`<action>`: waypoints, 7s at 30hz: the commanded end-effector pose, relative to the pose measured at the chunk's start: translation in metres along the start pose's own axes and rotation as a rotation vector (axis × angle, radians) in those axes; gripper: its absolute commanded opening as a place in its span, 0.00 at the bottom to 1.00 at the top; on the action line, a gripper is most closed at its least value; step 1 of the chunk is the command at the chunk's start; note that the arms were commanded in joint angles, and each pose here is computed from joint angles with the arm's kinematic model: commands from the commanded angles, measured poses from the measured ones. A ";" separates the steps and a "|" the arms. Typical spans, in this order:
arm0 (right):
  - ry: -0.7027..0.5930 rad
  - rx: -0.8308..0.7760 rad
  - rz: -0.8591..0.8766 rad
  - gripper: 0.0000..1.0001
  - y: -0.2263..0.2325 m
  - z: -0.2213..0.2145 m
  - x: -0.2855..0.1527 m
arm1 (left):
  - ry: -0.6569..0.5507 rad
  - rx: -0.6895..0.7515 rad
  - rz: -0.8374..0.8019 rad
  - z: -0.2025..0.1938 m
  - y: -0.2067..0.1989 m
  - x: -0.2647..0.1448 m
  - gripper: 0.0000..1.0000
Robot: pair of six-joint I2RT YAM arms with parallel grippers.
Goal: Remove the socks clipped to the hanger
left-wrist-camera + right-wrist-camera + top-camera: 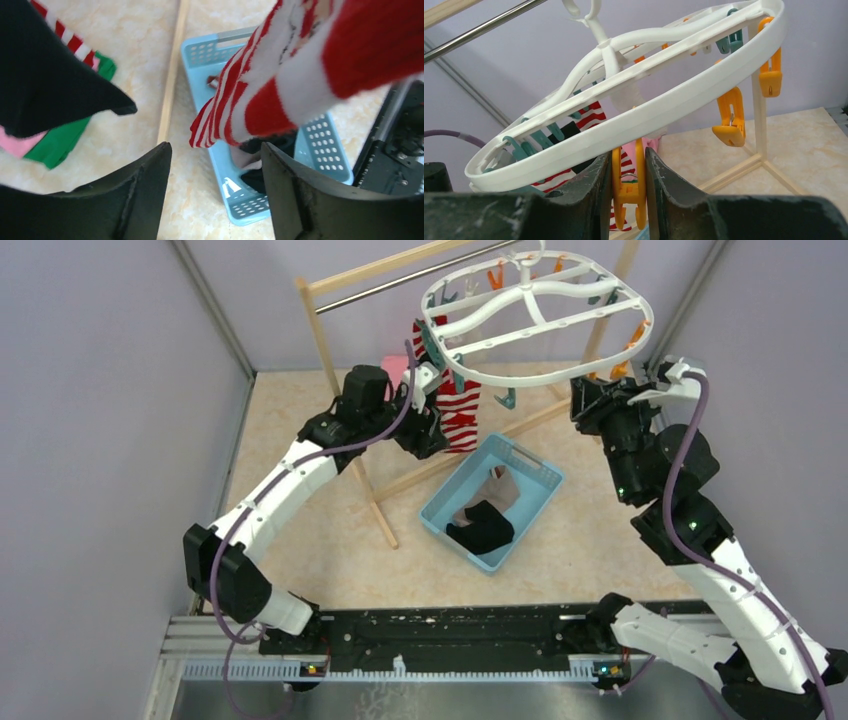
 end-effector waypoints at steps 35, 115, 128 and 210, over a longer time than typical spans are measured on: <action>0.273 -0.002 0.253 0.99 -0.011 -0.142 -0.048 | -0.019 0.000 -0.187 0.026 -0.045 -0.024 0.99; 0.244 0.273 0.637 0.00 0.033 -0.197 -0.060 | -0.242 -0.112 -0.481 0.100 -0.081 -0.084 0.99; 0.249 0.386 0.707 0.00 0.046 -0.179 -0.072 | -0.197 -0.082 -0.543 0.094 -0.105 -0.038 0.99; 0.033 0.304 0.619 0.80 0.084 -0.079 -0.037 | -0.083 0.186 -0.388 0.043 -0.125 -0.037 0.00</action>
Point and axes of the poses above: each gripper's point midway between its finger pads, its own x axis out along the fingers, its own y axis along the line the jaws close on, z = x × y, the point moved 2 cm from there along -x, back along the fingers, and after that the axes turned 1 degree about x, right-handed, at the moved point
